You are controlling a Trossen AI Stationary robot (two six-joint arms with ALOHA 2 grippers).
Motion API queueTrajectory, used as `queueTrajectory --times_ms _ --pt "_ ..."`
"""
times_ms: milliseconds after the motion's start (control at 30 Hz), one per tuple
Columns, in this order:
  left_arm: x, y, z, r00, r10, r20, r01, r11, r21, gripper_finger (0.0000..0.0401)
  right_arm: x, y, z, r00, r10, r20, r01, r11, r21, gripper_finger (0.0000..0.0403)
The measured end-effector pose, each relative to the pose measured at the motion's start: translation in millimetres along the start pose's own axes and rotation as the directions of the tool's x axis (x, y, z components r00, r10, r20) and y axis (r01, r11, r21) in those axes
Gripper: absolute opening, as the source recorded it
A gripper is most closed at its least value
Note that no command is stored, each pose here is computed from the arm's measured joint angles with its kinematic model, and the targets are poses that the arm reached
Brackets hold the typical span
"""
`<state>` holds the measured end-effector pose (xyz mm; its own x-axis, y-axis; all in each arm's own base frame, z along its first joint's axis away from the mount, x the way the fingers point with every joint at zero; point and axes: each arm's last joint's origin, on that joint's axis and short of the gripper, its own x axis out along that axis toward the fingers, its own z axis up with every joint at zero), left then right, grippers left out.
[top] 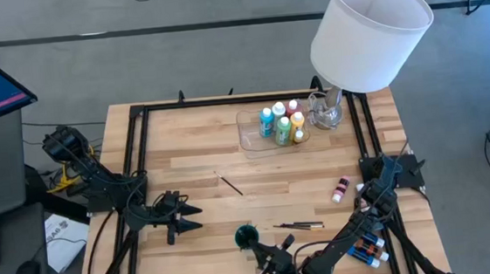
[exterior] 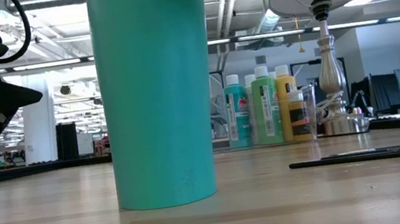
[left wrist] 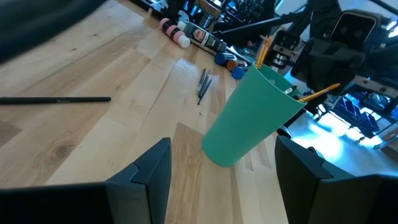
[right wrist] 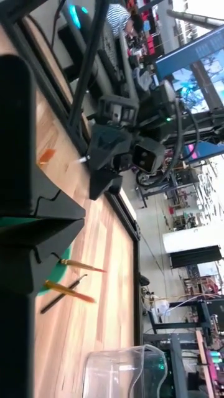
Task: Pick & Place Paint Supplies
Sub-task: Put the silver paintbrush into the green cup
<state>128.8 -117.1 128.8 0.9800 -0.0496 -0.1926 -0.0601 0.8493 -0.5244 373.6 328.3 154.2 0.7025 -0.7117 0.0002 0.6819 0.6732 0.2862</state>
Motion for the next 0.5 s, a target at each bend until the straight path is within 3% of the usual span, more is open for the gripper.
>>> queueTrajectory --times_ms 200,500 --pt "0 0 0 1.000 0.000 0.000 0.000 1.000 0.000 0.0186 -3 4 20 1.000 0.005 -0.002 -0.005 1.000 -0.029 0.0000" --pt "0 0 0 1.000 0.002 0.001 -0.002 1.000 0.000 0.0186 7 8 91 1.000 -0.014 0.004 0.014 0.991 -0.132 0.0000"
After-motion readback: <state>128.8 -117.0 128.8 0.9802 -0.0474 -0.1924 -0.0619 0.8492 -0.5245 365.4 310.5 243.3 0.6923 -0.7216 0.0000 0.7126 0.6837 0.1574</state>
